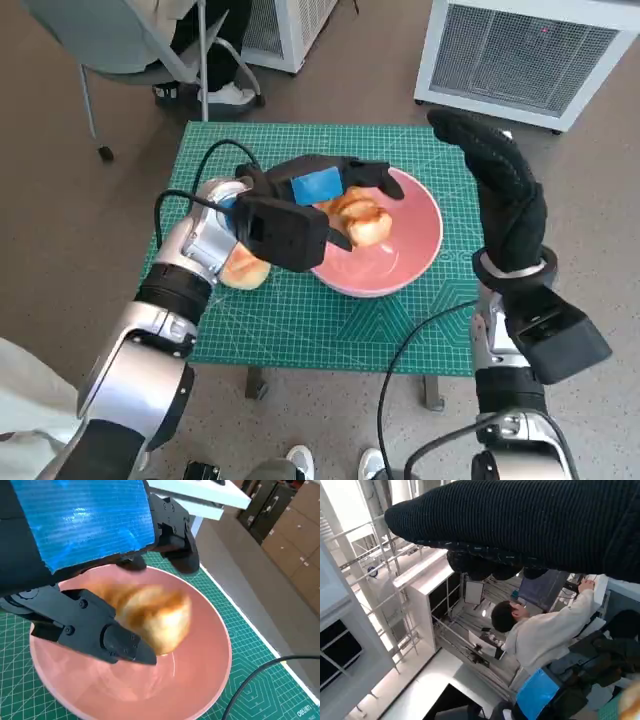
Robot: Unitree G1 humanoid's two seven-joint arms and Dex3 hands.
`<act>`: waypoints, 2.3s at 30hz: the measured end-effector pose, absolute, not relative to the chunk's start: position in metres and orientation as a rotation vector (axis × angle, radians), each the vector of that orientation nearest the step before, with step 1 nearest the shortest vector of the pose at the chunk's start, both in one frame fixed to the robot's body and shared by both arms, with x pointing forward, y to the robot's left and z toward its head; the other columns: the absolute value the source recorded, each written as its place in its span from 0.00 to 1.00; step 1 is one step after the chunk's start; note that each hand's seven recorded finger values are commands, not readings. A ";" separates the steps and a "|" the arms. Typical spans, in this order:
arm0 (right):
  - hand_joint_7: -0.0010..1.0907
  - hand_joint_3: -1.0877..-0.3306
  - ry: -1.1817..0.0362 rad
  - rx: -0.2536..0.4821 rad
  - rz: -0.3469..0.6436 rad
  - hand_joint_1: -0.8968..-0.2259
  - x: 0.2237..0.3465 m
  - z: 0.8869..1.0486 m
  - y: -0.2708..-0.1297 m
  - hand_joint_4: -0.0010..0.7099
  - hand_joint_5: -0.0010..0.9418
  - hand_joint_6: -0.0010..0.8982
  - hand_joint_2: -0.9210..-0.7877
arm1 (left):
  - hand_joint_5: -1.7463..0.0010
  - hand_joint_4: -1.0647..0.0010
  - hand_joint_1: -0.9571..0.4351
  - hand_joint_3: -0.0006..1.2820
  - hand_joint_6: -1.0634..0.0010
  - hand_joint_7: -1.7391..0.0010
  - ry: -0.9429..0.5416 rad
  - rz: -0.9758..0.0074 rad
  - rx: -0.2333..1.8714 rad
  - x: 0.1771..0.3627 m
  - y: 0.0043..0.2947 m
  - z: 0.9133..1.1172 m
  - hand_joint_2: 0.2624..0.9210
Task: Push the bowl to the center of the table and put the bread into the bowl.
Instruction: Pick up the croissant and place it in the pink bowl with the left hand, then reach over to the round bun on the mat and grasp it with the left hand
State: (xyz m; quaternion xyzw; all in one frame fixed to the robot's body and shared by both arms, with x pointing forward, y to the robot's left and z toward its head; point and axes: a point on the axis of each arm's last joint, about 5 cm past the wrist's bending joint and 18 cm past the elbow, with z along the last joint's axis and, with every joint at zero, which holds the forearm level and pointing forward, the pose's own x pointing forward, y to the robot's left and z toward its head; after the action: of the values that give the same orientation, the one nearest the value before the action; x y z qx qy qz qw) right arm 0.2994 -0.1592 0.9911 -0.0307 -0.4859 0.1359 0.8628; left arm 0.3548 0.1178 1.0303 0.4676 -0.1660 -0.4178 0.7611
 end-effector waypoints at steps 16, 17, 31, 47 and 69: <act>0.67 0.40 -1.032 -0.062 0.283 0.50 0.299 0.991 -0.157 0.47 0.03 0.00 0.00 | 1.00 0.89 0.50 0.00 0.80 0.88 -0.510 -0.822 1.056 0.333 0.165 1.045 0.91; 0.67 0.40 -1.033 -0.062 0.283 0.50 0.299 0.991 -0.157 0.47 0.02 0.00 0.00 | 1.00 0.88 0.50 0.00 0.77 0.90 -0.513 -0.814 1.058 0.331 0.169 1.046 0.90; 0.67 0.40 -1.036 -0.061 0.288 0.50 0.298 0.990 -0.156 0.47 0.02 0.00 0.00 | 1.00 0.86 0.52 0.00 0.71 0.95 -0.393 -0.686 1.125 0.303 0.222 1.055 0.90; 0.67 0.39 -1.026 -0.060 0.293 0.50 0.299 0.988 -0.154 0.47 0.02 0.00 0.00 | 1.00 0.87 0.50 0.00 0.70 0.97 -0.177 -0.640 1.140 0.291 0.250 1.029 0.90; 0.68 0.38 -1.025 -0.061 0.307 0.50 0.298 0.990 -0.154 0.46 0.03 0.00 0.00 | 1.00 0.87 0.53 0.00 0.71 0.99 0.051 -0.710 1.074 0.302 0.245 0.981 0.90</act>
State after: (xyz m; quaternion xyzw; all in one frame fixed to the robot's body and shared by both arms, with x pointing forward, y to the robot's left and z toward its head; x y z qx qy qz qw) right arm 0.2982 -0.1538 0.9898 -0.0289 -0.4881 0.1463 0.8599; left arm 0.3024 0.2450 0.9807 0.5004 0.0240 -0.3311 0.7996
